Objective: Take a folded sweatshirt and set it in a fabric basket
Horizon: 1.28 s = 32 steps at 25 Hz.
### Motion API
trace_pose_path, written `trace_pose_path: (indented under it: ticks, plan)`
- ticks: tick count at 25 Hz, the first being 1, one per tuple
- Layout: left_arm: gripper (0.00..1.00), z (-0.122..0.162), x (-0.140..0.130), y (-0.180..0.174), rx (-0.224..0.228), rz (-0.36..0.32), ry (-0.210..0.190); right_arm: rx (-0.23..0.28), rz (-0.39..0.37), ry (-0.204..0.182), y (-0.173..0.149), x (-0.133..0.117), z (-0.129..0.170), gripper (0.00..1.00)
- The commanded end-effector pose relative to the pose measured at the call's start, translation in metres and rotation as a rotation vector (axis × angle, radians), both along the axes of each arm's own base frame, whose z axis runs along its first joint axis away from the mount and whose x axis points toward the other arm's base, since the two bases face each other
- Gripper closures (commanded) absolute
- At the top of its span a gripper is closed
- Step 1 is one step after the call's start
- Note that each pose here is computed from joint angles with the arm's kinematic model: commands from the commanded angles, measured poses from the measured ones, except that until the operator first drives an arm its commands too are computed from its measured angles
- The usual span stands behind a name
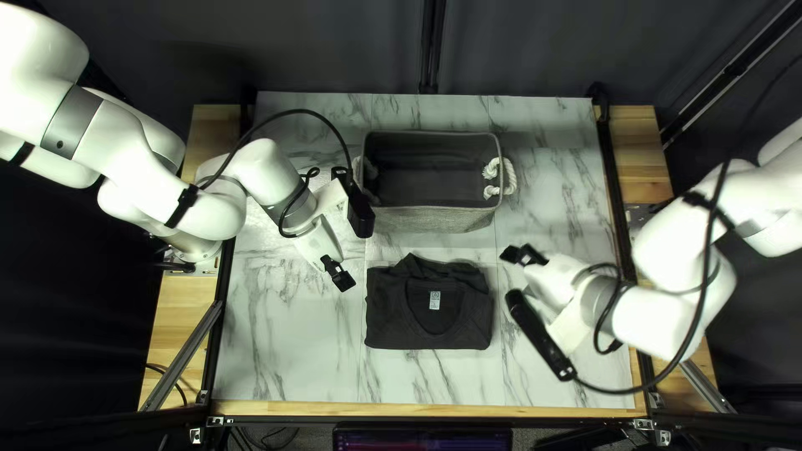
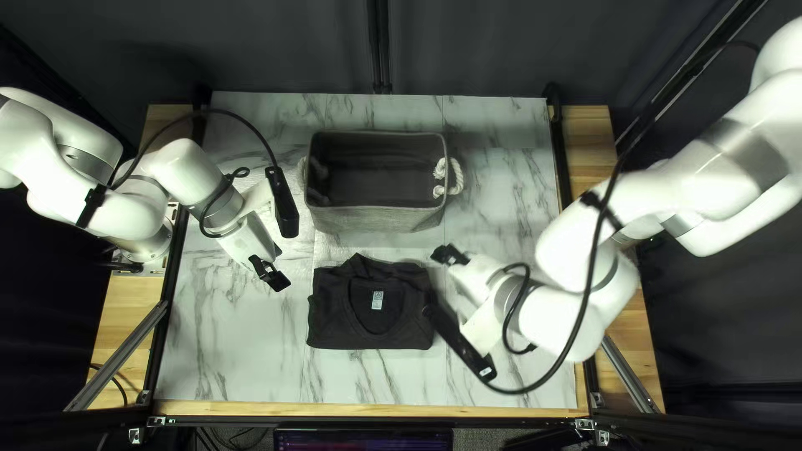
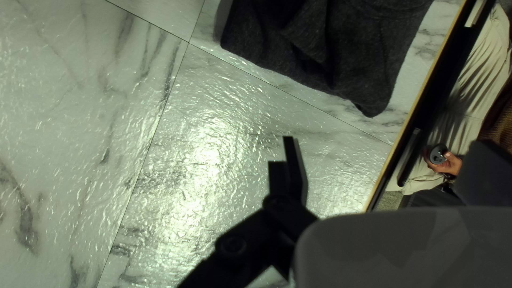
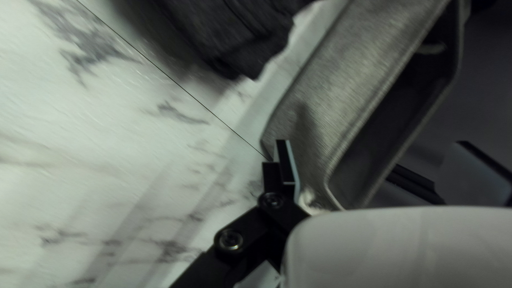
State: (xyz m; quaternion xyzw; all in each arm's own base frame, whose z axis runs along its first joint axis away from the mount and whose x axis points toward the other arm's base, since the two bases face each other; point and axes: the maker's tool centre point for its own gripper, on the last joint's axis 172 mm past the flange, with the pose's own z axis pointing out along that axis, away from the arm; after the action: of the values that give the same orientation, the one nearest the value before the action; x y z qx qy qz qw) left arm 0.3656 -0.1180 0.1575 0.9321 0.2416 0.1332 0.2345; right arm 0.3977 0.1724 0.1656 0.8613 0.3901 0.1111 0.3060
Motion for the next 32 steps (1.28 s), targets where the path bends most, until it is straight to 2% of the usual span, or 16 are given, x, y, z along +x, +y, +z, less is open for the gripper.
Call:
trace_pose_path:
  ticks: [1,8,15,20,26,32]
  plan:
    - [0.0,0.0,0.0,0.0,0.0,0.0,0.0,0.006,0.005,0.018,0.029,0.005,-0.028,0.0]
    - [0.0,0.0,0.0,0.0,0.0,0.0,0.0,-0.006,0.071,0.02,0.061,0.012,-0.052,0.0]
    - [0.0,0.0,0.0,0.0,0.0,0.0,0.0,-0.016,0.122,0.009,0.065,0.017,-0.076,0.0]
    - [0.0,0.0,0.0,0.0,0.0,0.0,0.0,-0.007,0.105,0.012,0.073,0.022,-0.091,0.0]
    - [0.0,0.0,0.0,0.0,0.0,0.0,0.0,-0.027,0.096,0.029,0.077,0.03,-0.114,0.0]
    - [0.0,0.0,0.0,0.0,0.0,0.0,0.0,-0.046,0.09,0.038,0.069,0.024,-0.116,0.0]
